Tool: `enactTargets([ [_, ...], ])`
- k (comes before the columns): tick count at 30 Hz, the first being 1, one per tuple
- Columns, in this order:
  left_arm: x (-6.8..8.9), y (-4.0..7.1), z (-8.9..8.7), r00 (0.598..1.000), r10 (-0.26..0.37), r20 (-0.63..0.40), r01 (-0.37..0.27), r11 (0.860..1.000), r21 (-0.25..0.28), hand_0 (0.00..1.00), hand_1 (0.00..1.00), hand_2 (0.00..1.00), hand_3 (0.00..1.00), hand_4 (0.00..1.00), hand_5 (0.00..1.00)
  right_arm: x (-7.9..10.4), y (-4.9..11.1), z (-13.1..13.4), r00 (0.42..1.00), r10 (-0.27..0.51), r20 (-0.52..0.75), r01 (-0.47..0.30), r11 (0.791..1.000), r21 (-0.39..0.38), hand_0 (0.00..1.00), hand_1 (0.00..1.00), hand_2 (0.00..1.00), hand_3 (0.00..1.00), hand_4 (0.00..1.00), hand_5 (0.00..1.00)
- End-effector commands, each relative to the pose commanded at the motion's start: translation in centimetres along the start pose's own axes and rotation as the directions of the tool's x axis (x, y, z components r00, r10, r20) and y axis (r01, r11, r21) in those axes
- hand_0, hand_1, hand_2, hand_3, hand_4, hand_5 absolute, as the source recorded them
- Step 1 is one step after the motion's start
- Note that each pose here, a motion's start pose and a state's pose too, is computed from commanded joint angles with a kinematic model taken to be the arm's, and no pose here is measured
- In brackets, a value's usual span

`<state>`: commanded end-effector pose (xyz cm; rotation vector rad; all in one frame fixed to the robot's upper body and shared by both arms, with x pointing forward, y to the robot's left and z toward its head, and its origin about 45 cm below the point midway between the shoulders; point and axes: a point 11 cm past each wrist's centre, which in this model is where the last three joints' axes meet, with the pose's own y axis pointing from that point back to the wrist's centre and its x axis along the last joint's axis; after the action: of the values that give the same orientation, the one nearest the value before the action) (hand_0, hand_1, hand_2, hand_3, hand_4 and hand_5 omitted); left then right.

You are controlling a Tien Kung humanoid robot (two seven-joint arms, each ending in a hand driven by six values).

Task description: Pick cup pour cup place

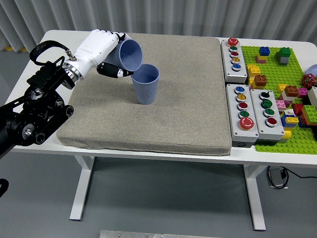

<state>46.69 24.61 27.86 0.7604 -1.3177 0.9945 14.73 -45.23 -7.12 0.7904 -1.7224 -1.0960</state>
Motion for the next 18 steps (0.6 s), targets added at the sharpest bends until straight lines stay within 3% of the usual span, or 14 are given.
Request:
enactTargets([
  [18,0.17,-0.15,-0.02,0.994,0.0,0.109,-0.001,1.0,0.005,0.451,0.487,0.578,0.535,0.822,0.262,0.08,-0.05,0.2,1.0,0.002,-0.001,-0.002,1.0,-0.004,0.695,0.675,0.61,0.61,0.002,0.322],
])
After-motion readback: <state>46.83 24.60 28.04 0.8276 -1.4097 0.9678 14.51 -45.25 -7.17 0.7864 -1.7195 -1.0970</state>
